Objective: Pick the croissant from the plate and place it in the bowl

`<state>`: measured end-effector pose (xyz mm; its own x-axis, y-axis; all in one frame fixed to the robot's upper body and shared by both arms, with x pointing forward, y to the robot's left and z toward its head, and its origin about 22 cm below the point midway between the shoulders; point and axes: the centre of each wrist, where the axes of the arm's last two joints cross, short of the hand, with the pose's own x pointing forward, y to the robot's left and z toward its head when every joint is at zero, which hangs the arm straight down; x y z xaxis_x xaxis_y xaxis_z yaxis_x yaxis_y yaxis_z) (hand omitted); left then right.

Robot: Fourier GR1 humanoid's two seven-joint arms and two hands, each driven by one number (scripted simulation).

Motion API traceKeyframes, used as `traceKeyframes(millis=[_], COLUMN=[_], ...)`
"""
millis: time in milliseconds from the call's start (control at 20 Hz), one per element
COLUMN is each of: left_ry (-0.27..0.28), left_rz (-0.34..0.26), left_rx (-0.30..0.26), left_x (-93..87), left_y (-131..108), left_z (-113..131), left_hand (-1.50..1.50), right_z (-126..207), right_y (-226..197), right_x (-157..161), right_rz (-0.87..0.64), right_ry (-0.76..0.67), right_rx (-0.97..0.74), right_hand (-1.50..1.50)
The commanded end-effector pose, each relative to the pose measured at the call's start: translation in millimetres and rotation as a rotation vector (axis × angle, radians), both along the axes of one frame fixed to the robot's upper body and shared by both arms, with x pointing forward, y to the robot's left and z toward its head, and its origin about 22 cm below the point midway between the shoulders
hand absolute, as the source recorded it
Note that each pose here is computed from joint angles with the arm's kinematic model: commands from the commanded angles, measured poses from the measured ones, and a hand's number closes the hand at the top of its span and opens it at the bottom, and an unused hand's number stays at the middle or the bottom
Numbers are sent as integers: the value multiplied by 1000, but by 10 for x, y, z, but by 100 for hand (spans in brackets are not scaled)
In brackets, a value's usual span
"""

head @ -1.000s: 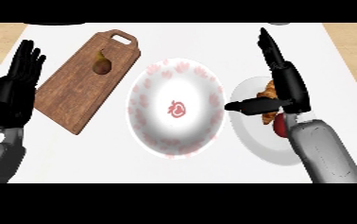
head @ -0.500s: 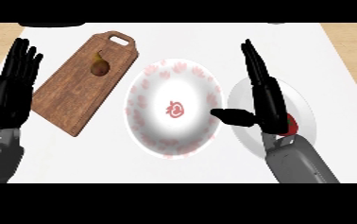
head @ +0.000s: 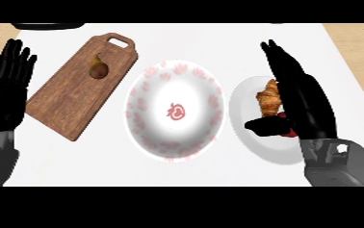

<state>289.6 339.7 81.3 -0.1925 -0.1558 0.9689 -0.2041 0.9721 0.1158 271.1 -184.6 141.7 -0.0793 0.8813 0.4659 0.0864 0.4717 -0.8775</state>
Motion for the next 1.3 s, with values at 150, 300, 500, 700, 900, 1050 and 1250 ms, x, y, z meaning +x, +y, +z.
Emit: traceKeyframes(millis=[150, 300, 500, 700, 900, 1050, 1250], left_ry=[6, -9, -5, -10, -13, -22, -7], left_rz=[-10, -8, -29, -30, -44, -29, -42], left_rx=[-17, -9, 6, -6, -3, -7, 3], left_x=[23, 16, -46, 3, 9, -71, 8], left_y=[29, -225, 50, 124, 82, 5, -183], left_z=[3, -64, 19, 33, 6, -61, 121], left_hand=[0, 0, 0, 0, 0, 0, 0], right_z=[481, 539, 648, 535, 389, 96, 31], right_y=[-5, -113, -194, -222, -269, -372, -412], right_x=[-194, -235, -159, -97, -144, 10, 252], right_rz=[-21, -11, -52, -77, -78, -79, -102], right_ry=[309, 401, 451, 449, 478, 511, 527], right_rx=[-207, -273, -254, -256, -250, -250, -224], right_hand=[-150, -150, -150, -150, -150, -150, -150])
